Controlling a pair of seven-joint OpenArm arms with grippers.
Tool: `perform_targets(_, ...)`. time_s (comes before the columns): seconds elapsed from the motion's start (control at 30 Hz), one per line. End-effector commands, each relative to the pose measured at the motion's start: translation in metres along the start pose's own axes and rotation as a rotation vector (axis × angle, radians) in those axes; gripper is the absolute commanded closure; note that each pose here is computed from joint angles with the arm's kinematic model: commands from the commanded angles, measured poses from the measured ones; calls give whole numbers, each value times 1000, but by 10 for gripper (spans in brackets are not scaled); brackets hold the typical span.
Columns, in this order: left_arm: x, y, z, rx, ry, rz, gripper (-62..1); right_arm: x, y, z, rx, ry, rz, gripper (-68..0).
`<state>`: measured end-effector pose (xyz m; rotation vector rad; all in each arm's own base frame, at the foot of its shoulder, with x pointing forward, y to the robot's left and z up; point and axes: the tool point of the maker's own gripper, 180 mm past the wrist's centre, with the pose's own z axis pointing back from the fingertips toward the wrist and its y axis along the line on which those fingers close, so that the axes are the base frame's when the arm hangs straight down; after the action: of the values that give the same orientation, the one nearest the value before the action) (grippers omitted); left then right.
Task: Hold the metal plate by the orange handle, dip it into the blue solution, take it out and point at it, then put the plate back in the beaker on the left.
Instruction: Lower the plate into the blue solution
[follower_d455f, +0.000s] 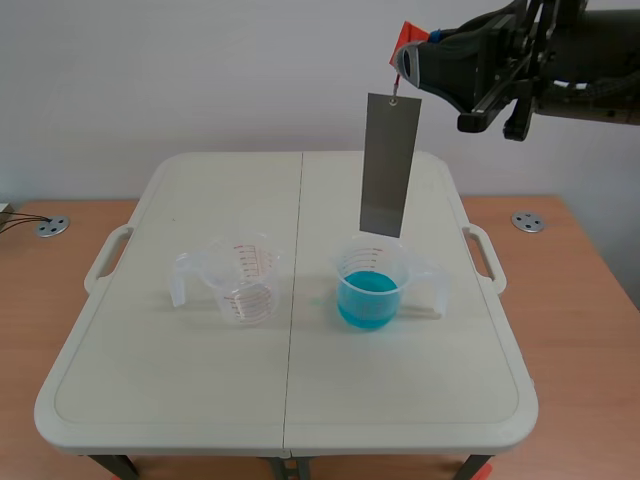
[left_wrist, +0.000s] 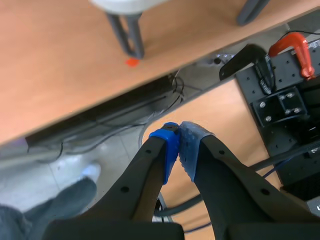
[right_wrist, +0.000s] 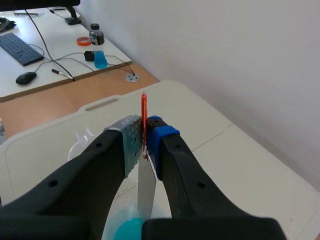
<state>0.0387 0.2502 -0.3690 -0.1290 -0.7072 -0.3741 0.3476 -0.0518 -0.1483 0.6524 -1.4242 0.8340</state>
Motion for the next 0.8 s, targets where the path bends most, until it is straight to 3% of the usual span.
perform_targets(0.0,-2,-6,0,-10,-7,21,-18,9,-3,2,-4,-34,11,-15)
perform_targets(0.23,-30,-30,5,-37,54,64,-18,2,-6,2,-16,-37,-18,-15)
perform_targets(0.5,-53,-66,10,-92,107,76,-18,-25,-11,-5,-48,8,-56,-15)
perform_targets(0.77,-54,-72,8,-103,111,73,-18,-53,-12,-12,-65,41,-114,-15)
